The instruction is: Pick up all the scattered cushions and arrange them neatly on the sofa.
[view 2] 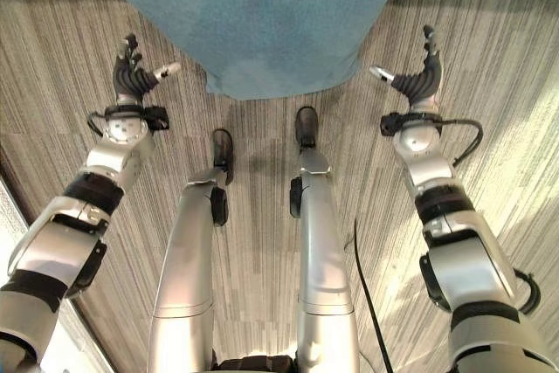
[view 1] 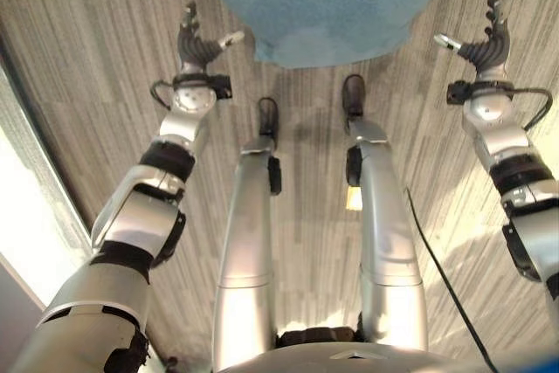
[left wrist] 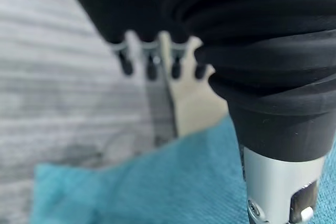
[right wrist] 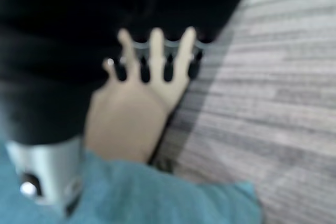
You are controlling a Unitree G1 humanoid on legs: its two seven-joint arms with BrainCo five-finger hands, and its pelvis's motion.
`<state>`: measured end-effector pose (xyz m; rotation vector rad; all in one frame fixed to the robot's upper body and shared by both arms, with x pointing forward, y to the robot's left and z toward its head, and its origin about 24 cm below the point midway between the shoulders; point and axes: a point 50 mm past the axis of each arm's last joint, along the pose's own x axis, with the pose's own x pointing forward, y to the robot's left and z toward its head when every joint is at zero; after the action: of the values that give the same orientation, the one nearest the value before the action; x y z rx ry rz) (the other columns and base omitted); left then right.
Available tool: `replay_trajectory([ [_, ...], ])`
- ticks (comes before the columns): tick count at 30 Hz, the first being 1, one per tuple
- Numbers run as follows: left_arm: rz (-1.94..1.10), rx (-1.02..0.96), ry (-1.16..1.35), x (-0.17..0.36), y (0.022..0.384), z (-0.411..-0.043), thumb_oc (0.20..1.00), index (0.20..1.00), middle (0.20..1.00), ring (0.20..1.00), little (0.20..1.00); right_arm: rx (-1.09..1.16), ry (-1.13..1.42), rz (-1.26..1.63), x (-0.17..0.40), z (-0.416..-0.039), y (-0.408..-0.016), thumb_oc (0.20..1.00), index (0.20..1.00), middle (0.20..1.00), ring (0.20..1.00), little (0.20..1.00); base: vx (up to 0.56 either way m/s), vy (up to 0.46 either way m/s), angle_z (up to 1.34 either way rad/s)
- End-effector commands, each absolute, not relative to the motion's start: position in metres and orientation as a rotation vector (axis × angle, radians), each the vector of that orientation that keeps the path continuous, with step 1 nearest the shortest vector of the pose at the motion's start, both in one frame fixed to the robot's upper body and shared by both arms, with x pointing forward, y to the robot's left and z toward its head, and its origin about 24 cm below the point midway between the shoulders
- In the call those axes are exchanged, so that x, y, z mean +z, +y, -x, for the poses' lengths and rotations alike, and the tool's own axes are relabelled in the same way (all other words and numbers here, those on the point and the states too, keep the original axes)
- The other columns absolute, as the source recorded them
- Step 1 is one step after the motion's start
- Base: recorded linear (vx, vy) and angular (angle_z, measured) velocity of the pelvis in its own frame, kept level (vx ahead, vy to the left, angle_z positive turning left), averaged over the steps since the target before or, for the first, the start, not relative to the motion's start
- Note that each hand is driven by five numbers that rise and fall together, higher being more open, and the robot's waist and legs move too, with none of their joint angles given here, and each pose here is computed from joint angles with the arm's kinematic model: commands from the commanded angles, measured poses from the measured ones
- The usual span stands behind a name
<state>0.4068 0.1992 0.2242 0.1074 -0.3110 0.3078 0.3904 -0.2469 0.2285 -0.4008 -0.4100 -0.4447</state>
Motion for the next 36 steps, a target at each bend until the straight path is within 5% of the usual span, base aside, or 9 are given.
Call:
replay_trajectory([
  [1,-0.072,0.329,-0.193,0.169,0.21,-0.397,1.0,1.0,1.0,1.0,1.0,-0.426,-0.317,0.385,0.18,-0.378,-0.256,1.0,1.0,1.0,1.0,1.0,0.03,-0.013,-0.05],
  [18,-0.027,0.134,-0.474,0.265,0.128,-0.406,1.0,1.0,1.0,1.0,1.0,-0.127,-0.581,0.37,0.273,-0.403,-0.138,1.0,1.0,1.0,1.0,1.0,0.01,-0.003,-0.01],
  [19,-0.024,0.111,-0.509,0.275,0.125,-0.404,0.523,0.523,0.523,0.523,0.523,-0.091,-0.579,0.367,0.273,-0.403,-0.131,0.2,0.2,0.2,0.2,0.2,0.01,-0.017,-0.05],
  [20,-0.02,0.107,-0.525,0.279,0.124,-0.403,0.2,0.2,0.2,0.2,0.2,-0.074,-0.586,0.362,0.275,-0.403,-0.126,0.2,0.2,0.2,0.2,0.2,0.01,-0.014,-0.04],
  [36,0.098,0.087,-0.566,0.279,0.128,-0.392,0.2,0.2,0.2,0.2,0.2,-0.095,-0.704,0.289,0.293,-0.385,-0.142,0.2,0.2,0.2,0.2,0.2,0.0,-0.019,-0.01],
])
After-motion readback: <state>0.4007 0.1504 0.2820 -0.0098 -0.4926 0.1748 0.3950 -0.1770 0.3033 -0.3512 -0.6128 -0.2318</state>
